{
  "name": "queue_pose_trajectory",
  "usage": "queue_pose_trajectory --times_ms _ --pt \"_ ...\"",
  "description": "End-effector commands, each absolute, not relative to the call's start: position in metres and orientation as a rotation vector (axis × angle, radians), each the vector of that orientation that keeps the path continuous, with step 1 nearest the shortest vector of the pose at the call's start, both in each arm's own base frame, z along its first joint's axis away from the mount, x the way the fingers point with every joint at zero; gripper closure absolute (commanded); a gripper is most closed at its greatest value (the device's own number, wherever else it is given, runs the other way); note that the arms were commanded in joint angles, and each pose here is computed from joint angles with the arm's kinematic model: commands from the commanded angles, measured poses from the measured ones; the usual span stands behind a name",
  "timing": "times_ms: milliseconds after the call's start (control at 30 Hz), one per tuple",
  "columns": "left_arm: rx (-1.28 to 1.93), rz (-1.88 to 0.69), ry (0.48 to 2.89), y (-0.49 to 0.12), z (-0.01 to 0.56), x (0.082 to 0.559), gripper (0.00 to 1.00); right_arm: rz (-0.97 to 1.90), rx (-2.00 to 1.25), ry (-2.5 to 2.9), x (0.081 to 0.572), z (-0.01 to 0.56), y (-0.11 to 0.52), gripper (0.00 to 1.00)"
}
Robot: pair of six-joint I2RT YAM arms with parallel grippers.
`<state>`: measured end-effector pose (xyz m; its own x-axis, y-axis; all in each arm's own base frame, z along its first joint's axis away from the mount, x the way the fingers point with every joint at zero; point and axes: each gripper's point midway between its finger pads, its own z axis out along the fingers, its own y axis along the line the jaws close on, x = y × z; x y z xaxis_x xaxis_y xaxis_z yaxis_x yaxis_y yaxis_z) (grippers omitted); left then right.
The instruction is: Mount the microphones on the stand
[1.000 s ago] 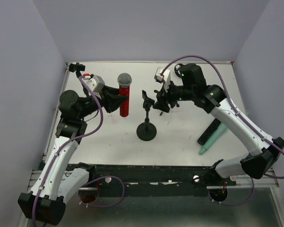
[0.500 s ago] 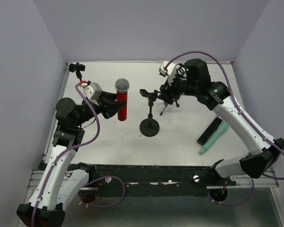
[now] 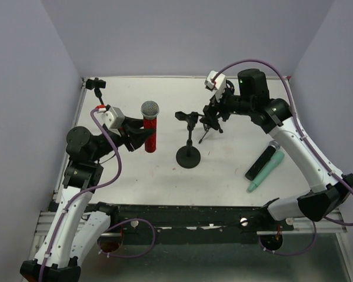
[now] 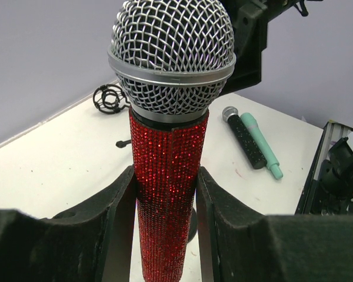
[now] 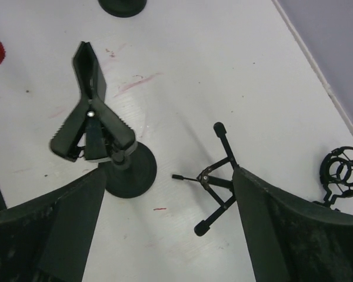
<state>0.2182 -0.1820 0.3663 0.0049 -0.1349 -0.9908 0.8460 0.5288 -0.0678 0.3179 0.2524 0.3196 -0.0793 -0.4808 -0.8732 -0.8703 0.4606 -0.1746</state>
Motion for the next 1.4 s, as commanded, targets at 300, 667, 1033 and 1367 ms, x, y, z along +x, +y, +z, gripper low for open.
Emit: queue_pose_trajectory --times_ms 300,667,1033,1367 --pt "0.678 -0.816 1.319 -0.175 0.363 0.208 1.0 0.839 -1.537 1.396 0.235 0.333 0.272 0.0" --pt "0.684 -0.781 1.31 -0.171 0.36 0.203 1.0 0.773 -1.456 1.458 0.273 0.333 0.283 0.0" --pt "0.683 -0.793 1.311 -0.172 0.358 0.204 1.0 0.897 -1.316 1.588 0.279 0.311 0.296 0.0" --pt "0.676 -0.799 1.315 -0.173 0.357 0.206 1.0 0.925 -1.283 1.607 0.281 0.307 0.303 0.0"
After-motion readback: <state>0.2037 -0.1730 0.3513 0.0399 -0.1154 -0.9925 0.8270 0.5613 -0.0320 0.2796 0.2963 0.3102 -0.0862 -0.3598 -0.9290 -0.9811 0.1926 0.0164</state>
